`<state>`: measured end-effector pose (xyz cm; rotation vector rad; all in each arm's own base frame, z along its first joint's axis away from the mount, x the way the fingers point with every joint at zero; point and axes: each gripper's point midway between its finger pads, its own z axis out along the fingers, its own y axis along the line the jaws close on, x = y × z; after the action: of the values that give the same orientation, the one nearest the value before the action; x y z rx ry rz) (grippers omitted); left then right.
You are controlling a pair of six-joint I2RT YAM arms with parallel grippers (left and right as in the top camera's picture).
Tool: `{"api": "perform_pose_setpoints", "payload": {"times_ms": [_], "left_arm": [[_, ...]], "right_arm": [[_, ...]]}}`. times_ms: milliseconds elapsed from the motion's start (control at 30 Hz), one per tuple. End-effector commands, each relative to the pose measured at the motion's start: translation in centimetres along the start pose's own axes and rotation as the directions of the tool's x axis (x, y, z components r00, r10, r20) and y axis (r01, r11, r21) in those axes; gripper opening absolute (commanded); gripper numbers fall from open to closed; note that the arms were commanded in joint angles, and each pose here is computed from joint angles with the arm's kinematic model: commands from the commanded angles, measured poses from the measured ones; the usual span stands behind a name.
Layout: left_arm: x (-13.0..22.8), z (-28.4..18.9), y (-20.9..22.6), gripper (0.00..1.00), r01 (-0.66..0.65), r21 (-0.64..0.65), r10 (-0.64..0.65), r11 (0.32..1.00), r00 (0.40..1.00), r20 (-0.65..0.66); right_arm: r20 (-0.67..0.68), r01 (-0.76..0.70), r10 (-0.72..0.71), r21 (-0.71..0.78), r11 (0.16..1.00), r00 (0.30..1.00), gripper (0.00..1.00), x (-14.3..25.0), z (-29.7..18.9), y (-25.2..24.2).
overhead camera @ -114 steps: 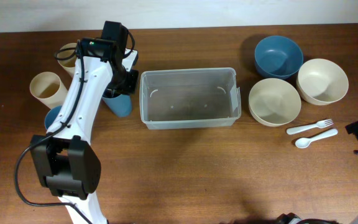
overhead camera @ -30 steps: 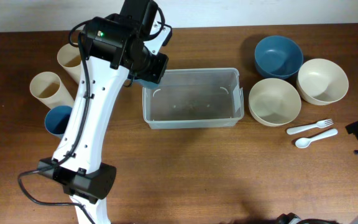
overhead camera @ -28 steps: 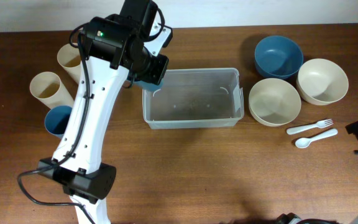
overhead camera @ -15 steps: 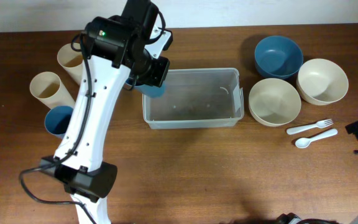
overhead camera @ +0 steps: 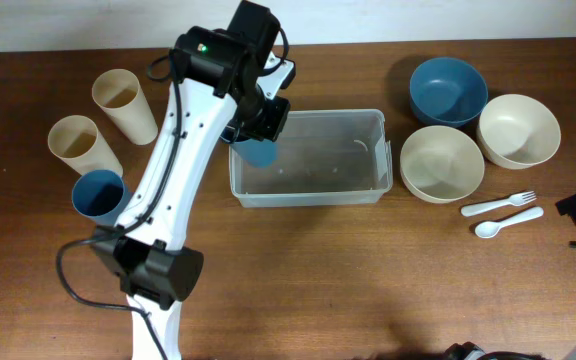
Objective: Pack container
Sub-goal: 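Lift the blue cup and carry it over the container, then lower the blue cup into the container's left end and release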
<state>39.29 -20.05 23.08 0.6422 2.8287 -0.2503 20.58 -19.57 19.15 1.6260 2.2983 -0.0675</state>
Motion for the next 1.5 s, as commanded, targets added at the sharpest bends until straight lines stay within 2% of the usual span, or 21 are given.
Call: {"api": "perform_pose_setpoints", "payload": {"times_ms": [0, 300, 667, 1033, 1467], "left_arm": [[0.2, 1.0, 0.1, 0.02, 0.019, 0.004, -0.019, 1.000, 0.999, -0.029], [1.0, 2.7, 0.3, 0.01, 0.028, 0.002, -0.027, 1.000, 0.995, -0.099], [0.2, 3.5, 0.1, 0.02, 0.018, 0.004, -0.018, 1.000, 0.997, -0.080], [0.6, 6.5, 0.9, 0.02, 0.024, -0.023, -0.027, 0.999, 0.988, -0.152], [0.5, 6.8, 1.2, 0.02, 0.021, -0.039, -0.027, 0.999, 0.988, -0.153]], "right_arm": [[0.004, -0.015, 0.015, 0.013, 1.000, 1.000, 0.99, -0.2, 0.1, -0.3], [0.005, -0.015, 0.015, 0.014, 1.000, 1.000, 0.99, -0.2, 0.1, -0.4], [0.005, -0.015, 0.015, 0.014, 1.000, 1.000, 0.99, -0.2, 0.1, -0.4], [0.004, -0.015, 0.015, 0.013, 1.000, 1.000, 0.99, -0.2, 0.1, -0.3], [0.005, -0.015, 0.015, 0.014, 1.000, 1.000, 0.99, -0.2, 0.1, -0.4]]}}
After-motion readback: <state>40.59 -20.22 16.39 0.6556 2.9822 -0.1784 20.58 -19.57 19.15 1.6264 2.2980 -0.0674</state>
